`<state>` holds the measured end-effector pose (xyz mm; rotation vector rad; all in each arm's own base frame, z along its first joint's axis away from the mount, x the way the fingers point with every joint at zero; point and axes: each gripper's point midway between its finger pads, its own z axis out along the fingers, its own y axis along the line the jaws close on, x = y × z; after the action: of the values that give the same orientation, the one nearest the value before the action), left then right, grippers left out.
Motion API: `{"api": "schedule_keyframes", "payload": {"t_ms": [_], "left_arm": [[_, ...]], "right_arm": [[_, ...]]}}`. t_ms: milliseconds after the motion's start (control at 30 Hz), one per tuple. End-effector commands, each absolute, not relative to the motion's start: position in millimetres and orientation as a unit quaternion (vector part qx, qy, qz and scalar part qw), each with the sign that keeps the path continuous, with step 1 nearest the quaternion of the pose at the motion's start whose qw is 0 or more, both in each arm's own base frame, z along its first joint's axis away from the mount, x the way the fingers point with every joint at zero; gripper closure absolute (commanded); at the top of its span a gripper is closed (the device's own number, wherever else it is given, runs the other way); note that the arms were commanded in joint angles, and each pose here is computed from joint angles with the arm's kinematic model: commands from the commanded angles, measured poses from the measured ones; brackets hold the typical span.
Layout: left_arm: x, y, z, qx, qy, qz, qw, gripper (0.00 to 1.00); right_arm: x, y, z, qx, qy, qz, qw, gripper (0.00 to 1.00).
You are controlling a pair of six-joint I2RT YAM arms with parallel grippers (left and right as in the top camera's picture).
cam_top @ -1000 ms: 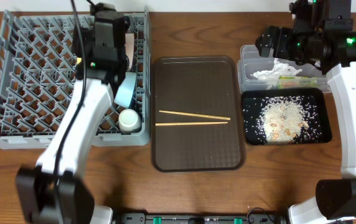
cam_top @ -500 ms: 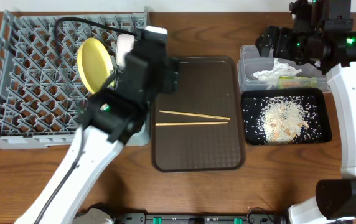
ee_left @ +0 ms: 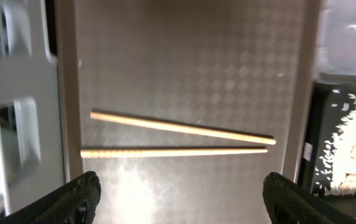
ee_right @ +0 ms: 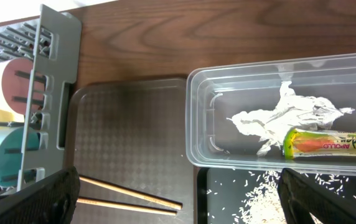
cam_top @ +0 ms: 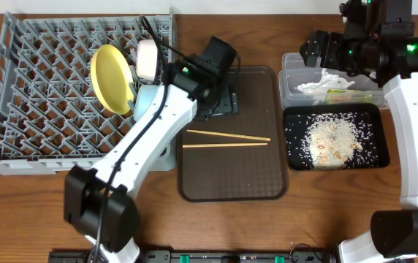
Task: Sort waste into correct bins and load items into the dishwasher
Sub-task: 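Open the left gripper and move it back to the chopsticks, then grasp one wooden chopstick with the left gripper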
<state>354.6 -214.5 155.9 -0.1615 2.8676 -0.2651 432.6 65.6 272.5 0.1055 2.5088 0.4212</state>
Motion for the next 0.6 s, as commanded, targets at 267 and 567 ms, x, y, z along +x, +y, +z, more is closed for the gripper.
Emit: {"api": "schedule_keyframes", "payload": {"t_ms": [267,567], "left_arm": [[365.6,-247.9,92.1,-0.190,0.975,-0.088,0.079,0.24],[358.5,-246.0,42.9,-0.293,0.954,-0.049,0.032,0.35]], "right_arm": [[433.3,67.2,269.7,0.042,0.943,0.158,0.289,0.01],[433.2,67.2,269.7,0.042,0.943,0.158,0.289,0.01]]}}
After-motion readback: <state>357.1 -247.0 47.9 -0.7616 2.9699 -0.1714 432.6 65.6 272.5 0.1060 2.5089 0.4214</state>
